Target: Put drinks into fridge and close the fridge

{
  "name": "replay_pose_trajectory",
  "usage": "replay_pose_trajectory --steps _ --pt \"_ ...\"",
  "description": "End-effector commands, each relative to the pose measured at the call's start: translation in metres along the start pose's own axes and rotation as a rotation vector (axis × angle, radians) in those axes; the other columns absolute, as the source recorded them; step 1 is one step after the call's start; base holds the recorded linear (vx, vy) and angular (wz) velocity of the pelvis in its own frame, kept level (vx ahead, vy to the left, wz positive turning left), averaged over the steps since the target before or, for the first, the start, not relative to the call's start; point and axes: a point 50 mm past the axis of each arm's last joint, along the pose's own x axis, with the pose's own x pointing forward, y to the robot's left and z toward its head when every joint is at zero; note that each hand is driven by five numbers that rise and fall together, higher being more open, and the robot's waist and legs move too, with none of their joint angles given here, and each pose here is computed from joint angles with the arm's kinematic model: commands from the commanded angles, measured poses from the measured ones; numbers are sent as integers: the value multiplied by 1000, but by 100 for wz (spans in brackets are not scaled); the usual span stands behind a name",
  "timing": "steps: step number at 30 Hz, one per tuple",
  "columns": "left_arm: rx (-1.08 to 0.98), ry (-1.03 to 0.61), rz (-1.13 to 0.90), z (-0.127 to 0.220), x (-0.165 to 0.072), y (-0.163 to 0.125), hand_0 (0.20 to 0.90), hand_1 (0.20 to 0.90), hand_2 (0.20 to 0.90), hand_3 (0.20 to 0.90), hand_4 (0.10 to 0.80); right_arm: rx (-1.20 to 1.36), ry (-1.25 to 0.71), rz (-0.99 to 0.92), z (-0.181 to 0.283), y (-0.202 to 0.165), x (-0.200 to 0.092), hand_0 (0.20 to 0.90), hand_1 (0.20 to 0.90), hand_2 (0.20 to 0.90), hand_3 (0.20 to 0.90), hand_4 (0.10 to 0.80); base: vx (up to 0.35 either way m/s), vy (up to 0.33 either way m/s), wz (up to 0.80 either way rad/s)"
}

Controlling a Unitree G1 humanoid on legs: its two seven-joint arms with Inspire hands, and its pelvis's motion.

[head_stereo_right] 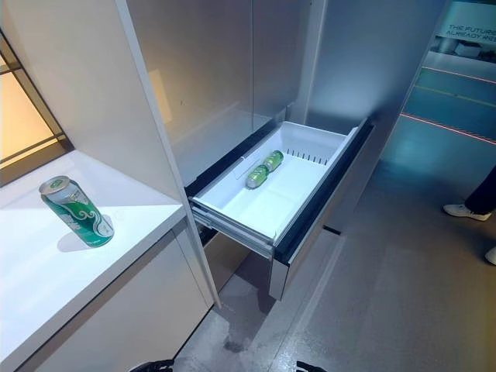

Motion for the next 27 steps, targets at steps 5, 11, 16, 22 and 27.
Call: replay_pose_trajectory --steps 5,11,16,22,27 --pt "-28 -5 -9 5 2 -4 900 900 900 900 800 -23 6 34 8 12 4 900 900 900 900 800 0 0 0" --pt "-88 -23 20 8 3 -2 900 900 900 900 800 -27 1 39 9 13 5 900 900 900 900 800 0 0 0" --pt "-157 -102 68 16 2 4 900 900 900 900 800 -27 2 38 9 13 4 900 900 900 900 800 0 0 0" --pt "111 -322 50 54 -2 3 900 900 900 900 800 -53 -5 32 14 10 4 900 900 900 900 800 -4 5 0" --pt "329 -460 -109 84 -7 -7 900 900 900 900 800 -91 -8 27 20 0 3 900 900 900 900 800 -5 17 1"
